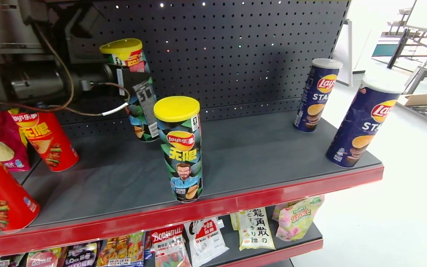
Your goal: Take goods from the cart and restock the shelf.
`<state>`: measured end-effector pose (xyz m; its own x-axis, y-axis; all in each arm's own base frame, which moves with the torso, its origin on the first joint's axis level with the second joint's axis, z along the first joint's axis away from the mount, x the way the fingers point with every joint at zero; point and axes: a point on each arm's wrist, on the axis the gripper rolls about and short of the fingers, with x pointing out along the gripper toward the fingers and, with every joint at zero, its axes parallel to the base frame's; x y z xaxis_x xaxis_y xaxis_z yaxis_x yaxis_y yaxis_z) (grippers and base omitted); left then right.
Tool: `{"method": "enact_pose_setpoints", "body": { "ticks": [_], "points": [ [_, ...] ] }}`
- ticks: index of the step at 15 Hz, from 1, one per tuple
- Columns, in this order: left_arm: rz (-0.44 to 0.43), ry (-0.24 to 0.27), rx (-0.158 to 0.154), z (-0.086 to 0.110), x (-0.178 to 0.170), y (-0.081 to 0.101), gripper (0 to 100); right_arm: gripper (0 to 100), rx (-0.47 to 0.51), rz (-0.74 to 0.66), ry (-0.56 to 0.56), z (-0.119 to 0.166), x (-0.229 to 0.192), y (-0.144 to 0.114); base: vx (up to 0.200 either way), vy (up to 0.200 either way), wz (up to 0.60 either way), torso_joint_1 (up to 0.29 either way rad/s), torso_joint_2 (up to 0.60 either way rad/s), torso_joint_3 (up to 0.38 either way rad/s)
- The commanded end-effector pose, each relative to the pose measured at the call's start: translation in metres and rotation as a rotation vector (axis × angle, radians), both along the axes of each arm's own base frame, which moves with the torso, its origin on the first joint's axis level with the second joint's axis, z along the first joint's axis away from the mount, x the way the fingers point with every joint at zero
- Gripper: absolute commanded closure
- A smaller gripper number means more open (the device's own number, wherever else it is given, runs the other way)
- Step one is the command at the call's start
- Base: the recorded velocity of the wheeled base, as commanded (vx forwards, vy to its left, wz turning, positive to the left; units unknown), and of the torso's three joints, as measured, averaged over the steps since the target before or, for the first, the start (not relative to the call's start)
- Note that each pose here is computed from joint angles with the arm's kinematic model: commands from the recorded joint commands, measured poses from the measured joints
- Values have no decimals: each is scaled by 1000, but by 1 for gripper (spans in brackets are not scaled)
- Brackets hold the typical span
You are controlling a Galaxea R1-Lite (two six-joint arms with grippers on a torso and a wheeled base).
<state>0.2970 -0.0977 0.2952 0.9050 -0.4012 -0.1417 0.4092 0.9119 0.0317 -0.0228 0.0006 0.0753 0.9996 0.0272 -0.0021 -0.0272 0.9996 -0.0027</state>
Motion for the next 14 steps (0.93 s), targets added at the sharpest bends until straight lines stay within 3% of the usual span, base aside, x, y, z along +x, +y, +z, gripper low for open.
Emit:
{"method": "enact_pose_setpoints", "body": {
  "ticks": [1, 3, 5, 14],
  "points": [
    [27, 47, -12, -19, 41, -28, 100, 0, 0, 0, -1, 0, 0, 0, 0, 0, 0, 0, 0, 0],
    [30, 63, -48, -23, 49, -46, 100, 0, 0, 0, -1, 0, 0, 0, 0, 0, 0, 0, 0, 0],
    [54, 70, -59, -27, 54, -61, 100, 0, 0, 0, -1, 0, 0, 0, 0, 0, 0, 0, 0, 0],
    [70, 97, -39, -44, 68, -68, 100, 0, 0, 0, -1, 0, 0, 0, 0, 0, 0, 0, 0, 0]
  ]
}}
